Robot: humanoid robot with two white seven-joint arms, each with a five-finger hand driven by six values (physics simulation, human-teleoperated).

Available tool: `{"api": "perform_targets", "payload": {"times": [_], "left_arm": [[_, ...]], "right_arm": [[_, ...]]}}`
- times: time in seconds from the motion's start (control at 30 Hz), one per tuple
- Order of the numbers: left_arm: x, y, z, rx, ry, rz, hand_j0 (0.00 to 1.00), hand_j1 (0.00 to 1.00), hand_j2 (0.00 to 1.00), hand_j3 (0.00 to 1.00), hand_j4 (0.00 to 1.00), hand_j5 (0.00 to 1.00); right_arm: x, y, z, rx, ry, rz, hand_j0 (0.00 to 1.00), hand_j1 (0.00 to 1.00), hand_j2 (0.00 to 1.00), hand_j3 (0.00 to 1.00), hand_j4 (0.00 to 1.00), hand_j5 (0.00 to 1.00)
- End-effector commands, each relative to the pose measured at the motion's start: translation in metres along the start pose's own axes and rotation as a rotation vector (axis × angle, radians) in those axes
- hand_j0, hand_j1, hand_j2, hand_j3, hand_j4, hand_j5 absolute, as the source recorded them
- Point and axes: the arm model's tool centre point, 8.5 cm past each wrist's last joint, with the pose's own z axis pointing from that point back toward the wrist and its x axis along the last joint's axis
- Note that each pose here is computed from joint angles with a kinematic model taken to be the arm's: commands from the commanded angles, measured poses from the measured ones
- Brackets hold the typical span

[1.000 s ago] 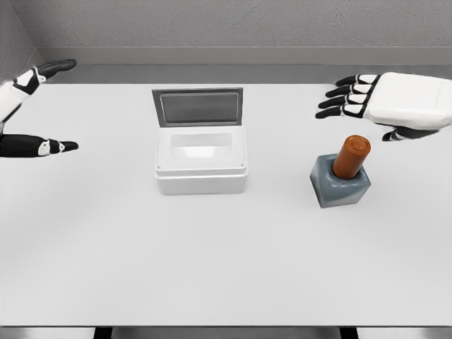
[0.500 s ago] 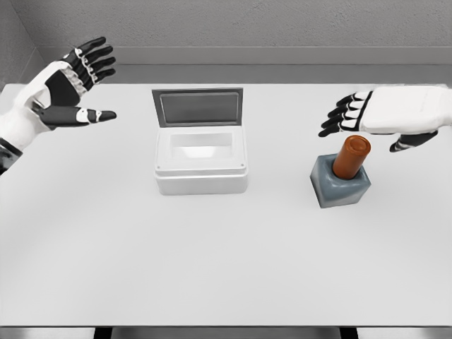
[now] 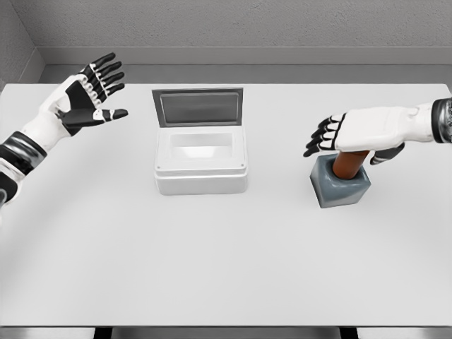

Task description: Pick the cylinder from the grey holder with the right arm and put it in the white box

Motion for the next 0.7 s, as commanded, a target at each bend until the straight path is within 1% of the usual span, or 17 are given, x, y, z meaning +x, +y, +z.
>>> {"api": "perform_targets", "payload": {"times": [0.0, 0.03, 0.1, 0.17, 0.2, 0.23, 0.27, 0.4, 0.47, 0.5, 0.53, 0.63, 0.67], "left_arm": [[-0.006, -0.001, -0.001, 0.001, 0.009, 0.009, 1.00, 1.00, 1.00, 1.00, 1.00, 1.00], [-0.009, -0.005, -0.003, -0.012, 0.022, 0.001, 1.00, 1.00, 1.00, 1.00, 1.00, 1.00], [-0.009, -0.001, -0.005, -0.003, 0.027, -0.003, 1.00, 1.00, 1.00, 1.00, 1.00, 1.00], [-0.011, -0.001, -0.005, -0.001, 0.031, 0.003, 1.00, 1.00, 1.00, 1.00, 1.00, 1.00], [-0.012, 0.001, -0.005, 0.008, 0.034, 0.003, 1.00, 1.00, 1.00, 1.00, 1.00, 1.00], [-0.012, 0.000, -0.007, 0.003, 0.034, 0.003, 1.00, 1.00, 1.00, 1.00, 1.00, 1.00], [-0.011, 0.001, -0.007, 0.004, 0.032, 0.003, 1.00, 1.00, 1.00, 1.00, 1.00, 1.00], [-0.010, 0.001, -0.007, 0.003, 0.032, 0.001, 1.00, 1.00, 1.00, 1.00, 1.00, 1.00], [-0.010, 0.001, -0.007, 0.003, 0.030, 0.002, 1.00, 1.00, 1.00, 1.00, 1.00, 1.00], [-0.010, 0.001, -0.007, 0.003, 0.030, 0.002, 1.00, 1.00, 1.00, 1.00, 1.00, 1.00], [-0.009, 0.001, -0.008, 0.002, 0.027, 0.000, 1.00, 1.00, 1.00, 1.00, 1.00, 1.00], [-0.009, 0.001, -0.008, 0.002, 0.022, -0.004, 1.00, 1.00, 1.00, 1.00, 1.00, 1.00], [-0.009, 0.001, -0.008, 0.002, 0.022, -0.004, 1.00, 1.00, 1.00, 1.00, 1.00, 1.00]], "right_arm": [[-0.002, 0.002, -0.006, 0.006, 0.000, -0.004, 1.00, 1.00, 1.00, 1.00, 1.00, 1.00], [-0.002, 0.002, -0.006, 0.012, 0.005, 0.003, 1.00, 1.00, 1.00, 1.00, 1.00, 1.00], [-0.006, 0.005, -0.006, 0.017, 0.016, -0.006, 1.00, 1.00, 1.00, 1.00, 1.00, 1.00], [-0.010, 0.007, -0.006, 0.027, 0.029, -0.004, 1.00, 1.00, 1.00, 1.00, 1.00, 1.00], [-0.010, 0.007, -0.007, 0.029, 0.029, -0.002, 0.99, 0.99, 0.99, 0.99, 0.99, 0.99], [-0.010, 0.007, -0.007, 0.032, 0.030, 0.002, 0.97, 0.97, 0.97, 0.97, 0.97, 0.97], [-0.010, 0.008, -0.007, 0.038, 0.034, 0.010, 0.94, 0.94, 0.94, 0.94, 0.94, 0.94], [-0.008, 0.008, -0.007, 0.040, 0.031, 0.016, 0.94, 0.94, 0.94, 0.94, 0.94, 0.94], [-0.006, 0.013, -0.008, 0.056, 0.025, 0.012, 0.94, 0.94, 0.94, 0.94, 0.94, 0.94], [-0.004, 0.011, -0.007, 0.055, 0.021, 0.020, 0.94, 0.94, 0.94, 0.94, 0.94, 0.94], [-0.002, 0.014, -0.006, 0.064, 0.019, 0.021, 0.94, 0.94, 0.94, 0.94, 0.94, 0.94], [-0.003, 0.015, -0.004, 0.069, 0.026, 0.024, 0.93, 0.93, 0.93, 0.93, 0.93, 0.93], [-0.003, 0.015, -0.004, 0.069, 0.026, 0.024, 0.87, 0.87, 0.87, 0.87, 0.87, 0.87]]}}
